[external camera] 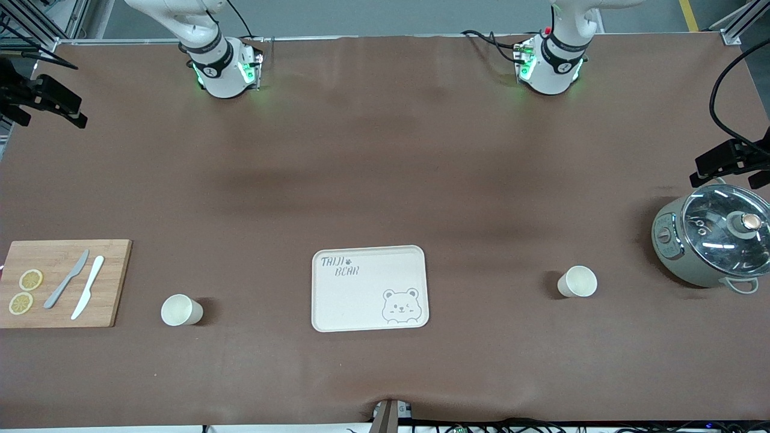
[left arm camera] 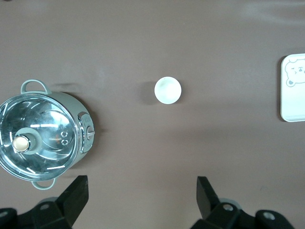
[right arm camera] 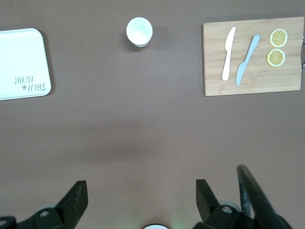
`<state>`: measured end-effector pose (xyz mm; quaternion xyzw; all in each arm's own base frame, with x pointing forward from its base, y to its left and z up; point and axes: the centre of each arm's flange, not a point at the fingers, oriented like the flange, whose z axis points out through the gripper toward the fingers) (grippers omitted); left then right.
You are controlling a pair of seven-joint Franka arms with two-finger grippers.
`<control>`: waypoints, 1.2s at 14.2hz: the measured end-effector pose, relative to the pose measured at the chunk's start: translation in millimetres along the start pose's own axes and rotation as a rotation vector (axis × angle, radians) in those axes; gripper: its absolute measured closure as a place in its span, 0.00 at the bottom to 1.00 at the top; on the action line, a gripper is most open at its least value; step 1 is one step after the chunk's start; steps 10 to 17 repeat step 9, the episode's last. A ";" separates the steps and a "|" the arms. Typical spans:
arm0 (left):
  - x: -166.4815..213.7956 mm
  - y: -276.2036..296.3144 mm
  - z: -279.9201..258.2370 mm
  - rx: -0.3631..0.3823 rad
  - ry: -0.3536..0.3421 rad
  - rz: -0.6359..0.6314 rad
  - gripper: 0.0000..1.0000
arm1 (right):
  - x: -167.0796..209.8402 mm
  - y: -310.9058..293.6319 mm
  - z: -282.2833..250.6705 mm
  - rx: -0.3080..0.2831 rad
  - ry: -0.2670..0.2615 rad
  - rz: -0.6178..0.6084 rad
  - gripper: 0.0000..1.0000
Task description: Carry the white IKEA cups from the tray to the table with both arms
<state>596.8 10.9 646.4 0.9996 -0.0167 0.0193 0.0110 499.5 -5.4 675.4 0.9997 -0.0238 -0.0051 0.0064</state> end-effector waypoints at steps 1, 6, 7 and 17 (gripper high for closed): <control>0.0 0.0 0.0 0.000 0.000 0.000 0.00 | 0.0 0.0 0.4 0.000 -0.001 0.000 0.00; 0.0 0.7 0.1 0.000 0.000 0.001 0.00 | 0.5 0.0 2.6 0.000 -0.003 0.000 0.00; 0.1 1.0 0.2 0.000 0.000 0.002 0.00 | 0.5 0.0 2.6 0.000 -0.003 0.000 0.00; 0.1 1.4 0.5 0.000 -0.001 0.003 0.00 | 0.5 0.0 2.6 0.000 -0.003 0.000 0.00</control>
